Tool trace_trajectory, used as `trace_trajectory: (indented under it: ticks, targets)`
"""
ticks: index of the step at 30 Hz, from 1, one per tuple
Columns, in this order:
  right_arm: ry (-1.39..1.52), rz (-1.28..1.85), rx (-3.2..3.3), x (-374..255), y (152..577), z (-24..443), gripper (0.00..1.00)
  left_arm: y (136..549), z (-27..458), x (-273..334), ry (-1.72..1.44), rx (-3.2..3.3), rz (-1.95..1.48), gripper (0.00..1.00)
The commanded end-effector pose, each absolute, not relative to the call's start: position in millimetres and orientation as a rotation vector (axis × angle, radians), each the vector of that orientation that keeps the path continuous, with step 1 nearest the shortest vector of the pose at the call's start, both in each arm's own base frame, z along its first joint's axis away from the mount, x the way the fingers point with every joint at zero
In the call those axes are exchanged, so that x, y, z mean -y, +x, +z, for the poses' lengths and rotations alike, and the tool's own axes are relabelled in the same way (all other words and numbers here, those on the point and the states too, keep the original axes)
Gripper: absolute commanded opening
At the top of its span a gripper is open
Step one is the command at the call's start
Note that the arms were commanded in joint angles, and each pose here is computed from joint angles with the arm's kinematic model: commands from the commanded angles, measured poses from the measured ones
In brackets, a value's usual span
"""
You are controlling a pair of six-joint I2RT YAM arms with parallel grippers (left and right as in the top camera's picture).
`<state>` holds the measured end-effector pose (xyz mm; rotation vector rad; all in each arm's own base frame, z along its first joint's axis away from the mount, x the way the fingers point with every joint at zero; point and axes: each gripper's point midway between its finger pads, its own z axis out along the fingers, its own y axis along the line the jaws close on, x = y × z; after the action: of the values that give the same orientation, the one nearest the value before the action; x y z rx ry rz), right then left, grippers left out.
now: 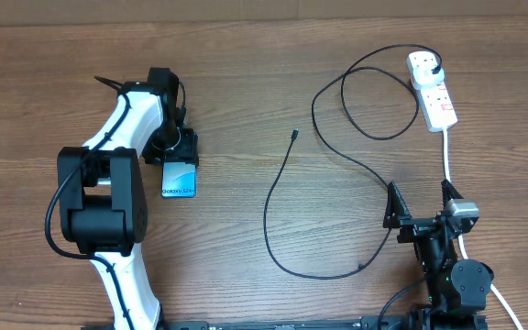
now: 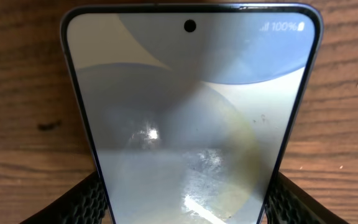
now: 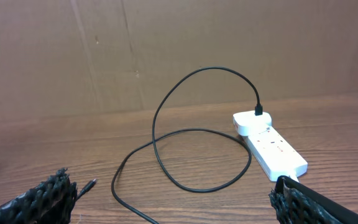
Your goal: Plug charger to phone and switch on socket
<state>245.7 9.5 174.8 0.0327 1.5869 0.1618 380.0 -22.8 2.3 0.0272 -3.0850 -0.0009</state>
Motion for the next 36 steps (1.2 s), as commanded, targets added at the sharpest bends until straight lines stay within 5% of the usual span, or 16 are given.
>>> trace_trajectory:
  ticks: [1, 18, 36]
  targets:
    - [0.030, 0.169, -1.585, -11, 246, 173, 1.00, 384, 11, 20, 0.045, 3.091, -0.011, 0.60]
    - [0.030, 0.169, -1.585, -11, 246, 173, 1.00, 412, 66, 21, 0.046, 3.156, -0.004, 0.51]
    - [0.030, 0.168, -1.584, -11, 246, 173, 1.00, 414, 70, 21, 0.047, 3.162, -0.004, 0.20]
